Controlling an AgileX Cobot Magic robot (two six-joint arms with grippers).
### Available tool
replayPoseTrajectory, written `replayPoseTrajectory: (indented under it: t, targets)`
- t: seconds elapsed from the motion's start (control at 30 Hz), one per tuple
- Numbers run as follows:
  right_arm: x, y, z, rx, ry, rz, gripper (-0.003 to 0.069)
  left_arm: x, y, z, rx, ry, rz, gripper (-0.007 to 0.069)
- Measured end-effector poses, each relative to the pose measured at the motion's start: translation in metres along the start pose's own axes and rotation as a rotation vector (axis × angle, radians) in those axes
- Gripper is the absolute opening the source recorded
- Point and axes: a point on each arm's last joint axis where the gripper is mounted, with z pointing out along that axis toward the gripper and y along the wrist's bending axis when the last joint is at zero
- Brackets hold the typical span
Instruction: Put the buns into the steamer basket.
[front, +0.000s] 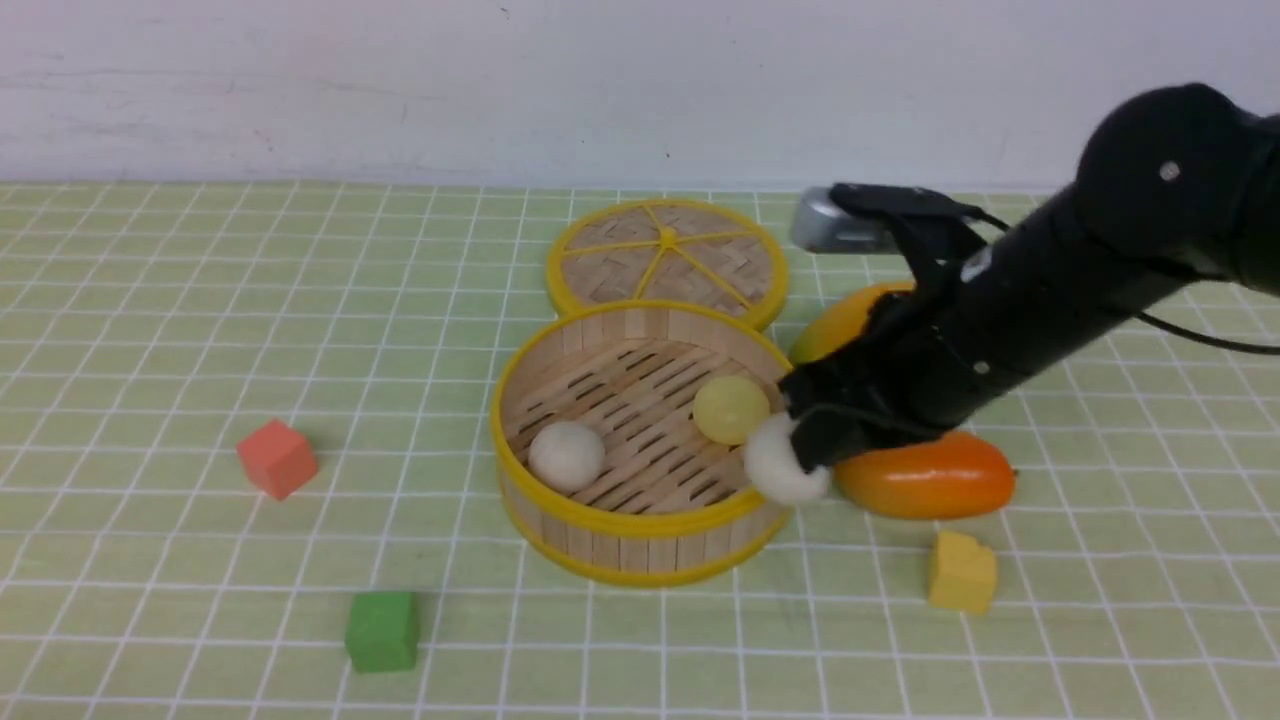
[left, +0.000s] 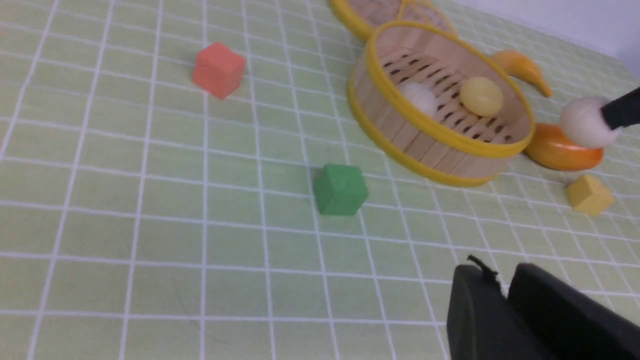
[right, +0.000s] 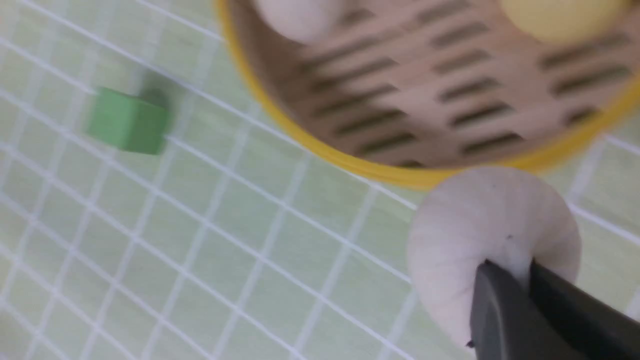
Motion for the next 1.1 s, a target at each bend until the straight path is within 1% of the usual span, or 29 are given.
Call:
replayPoseTrajectory:
  t: [0.03,0.1,0.17,0.23,0.3,0.43,0.57,0.7,0.73,0.77,0.83,0.93,0.97,1.03,1.1]
  targets:
    - [-0.006,0.009,0.003,-0.012,-0.020,-0.037,0.0002,-0.001,0.001,0.000,-0.007,-0.010,-0.017,0.0092]
    - [-0.014,0.018,0.012,-0.022,-0.048,-0.078,0.0002,-0.003,0.001,0.000,-0.010,-0.029,-0.023,0.0092]
    - [-0.017,0.022,0.021,-0.022,-0.057,-0.091,0.0002,-0.003,0.001,0.001,-0.007,-0.036,-0.026,0.0092]
    - [-0.024,0.020,0.044,-0.006,-0.081,-0.098,0.0002,-0.004,0.001,0.001,-0.007,-0.043,-0.027,0.0096]
    - [-0.025,0.017,0.056,0.005,-0.086,-0.094,0.0003,-0.004,0.001,0.001,-0.007,-0.045,-0.028,0.0097]
    - [-0.022,0.002,0.093,0.037,-0.067,-0.068,0.0010,-0.003,0.001,0.002,-0.016,-0.030,-0.028,0.0102]
    - [-0.019,-0.004,0.106,0.046,-0.050,-0.058,0.0036,-0.002,0.002,0.002,-0.026,-0.014,-0.029,0.0106]
    - [-0.018,-0.006,0.110,0.049,-0.047,-0.055,0.0128,-0.002,0.002,0.002,-0.029,-0.010,-0.029,0.0111]
    - [-0.018,-0.006,0.109,0.049,-0.048,-0.056,0.0172,-0.002,0.002,0.002,-0.029,-0.010,-0.029,0.0111]
    - [-0.018,-0.006,0.109,0.049,-0.047,-0.056,0.0194,-0.002,0.002,0.002,-0.029,-0.010,-0.029,0.0112]
    - [-0.019,-0.004,0.106,0.049,-0.045,-0.066,0.0288,-0.002,0.002,0.002,-0.029,-0.010,-0.030,0.0113]
    - [-0.021,0.000,0.095,0.051,-0.048,-0.090,0.0377,-0.002,0.002,0.002,-0.029,-0.010,-0.030,0.0115]
    - [-0.021,0.000,0.094,0.053,-0.048,-0.092,0.0388,-0.002,0.002,0.002,-0.029,-0.010,-0.030,0.0115]
    - [-0.022,0.005,0.077,0.067,-0.050,-0.098,0.0442,-0.001,0.002,0.002,-0.030,-0.009,-0.030,0.0120]
    - [-0.022,0.008,0.061,0.091,-0.040,-0.079,0.0459,-0.001,0.002,0.002,-0.030,-0.009,-0.030,0.0121]
